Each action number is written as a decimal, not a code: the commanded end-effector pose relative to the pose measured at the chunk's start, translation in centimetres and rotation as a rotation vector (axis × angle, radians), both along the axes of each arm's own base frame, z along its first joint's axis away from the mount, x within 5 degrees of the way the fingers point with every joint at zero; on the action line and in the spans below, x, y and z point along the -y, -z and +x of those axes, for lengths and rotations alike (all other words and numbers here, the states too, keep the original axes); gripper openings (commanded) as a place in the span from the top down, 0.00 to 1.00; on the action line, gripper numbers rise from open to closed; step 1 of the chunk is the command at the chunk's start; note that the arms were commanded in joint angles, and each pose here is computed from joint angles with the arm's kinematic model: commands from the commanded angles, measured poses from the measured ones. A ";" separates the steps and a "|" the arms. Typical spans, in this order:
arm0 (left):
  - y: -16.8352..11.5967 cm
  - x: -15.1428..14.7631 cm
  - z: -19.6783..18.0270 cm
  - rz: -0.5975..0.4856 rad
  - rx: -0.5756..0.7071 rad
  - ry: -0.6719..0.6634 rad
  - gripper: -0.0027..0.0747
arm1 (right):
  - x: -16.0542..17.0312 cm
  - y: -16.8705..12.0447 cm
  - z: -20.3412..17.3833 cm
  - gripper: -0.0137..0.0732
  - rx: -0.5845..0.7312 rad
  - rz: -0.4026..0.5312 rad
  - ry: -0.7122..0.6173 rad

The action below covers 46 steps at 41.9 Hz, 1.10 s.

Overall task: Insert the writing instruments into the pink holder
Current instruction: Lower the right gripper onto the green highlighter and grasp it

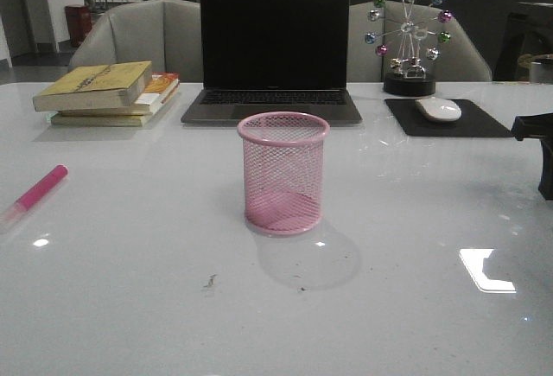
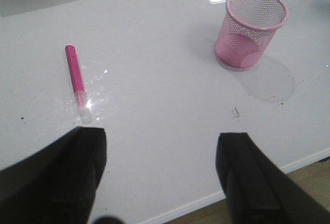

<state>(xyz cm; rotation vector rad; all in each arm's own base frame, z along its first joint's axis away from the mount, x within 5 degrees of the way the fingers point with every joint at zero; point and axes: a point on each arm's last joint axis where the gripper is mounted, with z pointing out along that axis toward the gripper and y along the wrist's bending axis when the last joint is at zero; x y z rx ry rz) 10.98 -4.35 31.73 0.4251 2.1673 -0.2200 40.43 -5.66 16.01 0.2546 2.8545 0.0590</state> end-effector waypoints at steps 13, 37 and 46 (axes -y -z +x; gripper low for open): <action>-1.4 0.3 0.4 -0.038 0.081 0.004 0.31 | 0.0 -3.9 0.1 0.70 0.098 -0.011 -0.007; -1.5 0.3 0.5 -0.046 0.101 0.003 0.31 | -13.8 -15.9 -9.0 0.70 1.210 0.037 -0.256; -1.5 0.3 0.5 -0.046 0.101 0.003 0.31 | -19.6 -14.1 -12.0 0.70 1.462 0.149 -0.419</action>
